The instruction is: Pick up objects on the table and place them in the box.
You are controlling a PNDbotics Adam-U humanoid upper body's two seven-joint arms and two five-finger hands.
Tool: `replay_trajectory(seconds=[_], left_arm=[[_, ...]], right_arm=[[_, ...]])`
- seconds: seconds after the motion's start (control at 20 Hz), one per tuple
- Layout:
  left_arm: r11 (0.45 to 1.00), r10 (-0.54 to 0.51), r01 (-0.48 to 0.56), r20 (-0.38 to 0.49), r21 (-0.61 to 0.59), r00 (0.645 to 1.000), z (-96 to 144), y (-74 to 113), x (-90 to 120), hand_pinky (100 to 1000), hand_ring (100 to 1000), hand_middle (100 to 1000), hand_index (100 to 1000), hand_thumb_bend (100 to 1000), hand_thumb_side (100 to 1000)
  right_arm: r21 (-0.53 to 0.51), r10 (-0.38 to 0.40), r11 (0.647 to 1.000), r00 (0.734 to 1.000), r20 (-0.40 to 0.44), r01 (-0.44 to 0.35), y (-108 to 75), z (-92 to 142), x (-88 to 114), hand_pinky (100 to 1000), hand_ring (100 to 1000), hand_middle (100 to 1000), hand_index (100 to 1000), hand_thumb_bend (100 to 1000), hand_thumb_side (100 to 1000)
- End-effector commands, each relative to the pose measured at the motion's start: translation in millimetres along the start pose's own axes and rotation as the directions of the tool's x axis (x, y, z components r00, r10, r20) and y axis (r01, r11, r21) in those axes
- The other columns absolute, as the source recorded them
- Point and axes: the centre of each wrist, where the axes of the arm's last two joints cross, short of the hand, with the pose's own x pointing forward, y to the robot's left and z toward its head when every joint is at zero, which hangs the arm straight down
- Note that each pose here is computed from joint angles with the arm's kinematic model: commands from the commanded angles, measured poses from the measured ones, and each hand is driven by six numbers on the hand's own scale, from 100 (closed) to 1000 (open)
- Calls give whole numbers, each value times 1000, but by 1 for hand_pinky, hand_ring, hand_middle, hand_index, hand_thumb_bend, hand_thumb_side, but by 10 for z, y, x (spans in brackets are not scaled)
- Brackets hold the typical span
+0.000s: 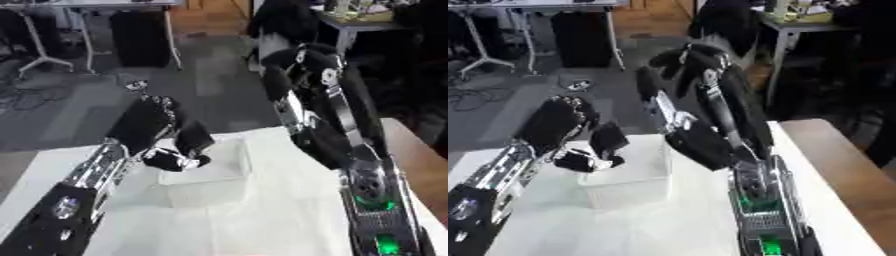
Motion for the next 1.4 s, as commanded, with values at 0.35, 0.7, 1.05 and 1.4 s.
replay_trajectory(seconds=[0.35, 0.7, 1.05, 1.4], left_arm=[[992, -99, 97, -11, -82, 995, 26, -147, -97, 100, 223, 296, 385, 469, 748], [982, -159, 156, -21, -111, 987, 107, -259, -92, 100, 440, 525, 541, 317, 850], [972, -205, 202, -11, -124, 979, 122, -293, -93, 240, 733, 774, 708, 396, 944], [971, -214, 212, -9, -115, 977, 112, -297, -88, 949, 1000, 1000, 866, 431, 1000]], right_arm=[[-18, -11, 1000, 1000, 27, 12, -35, -34, 74, 126, 408, 511, 695, 311, 1000], [-15, -15, 1000, 999, 31, 15, -32, -39, 82, 126, 409, 511, 694, 312, 1000], [-13, -15, 1000, 999, 31, 15, -30, -39, 81, 126, 409, 512, 693, 312, 1000], [-12, -15, 1000, 999, 31, 15, -29, -38, 81, 125, 409, 512, 693, 313, 1000]])
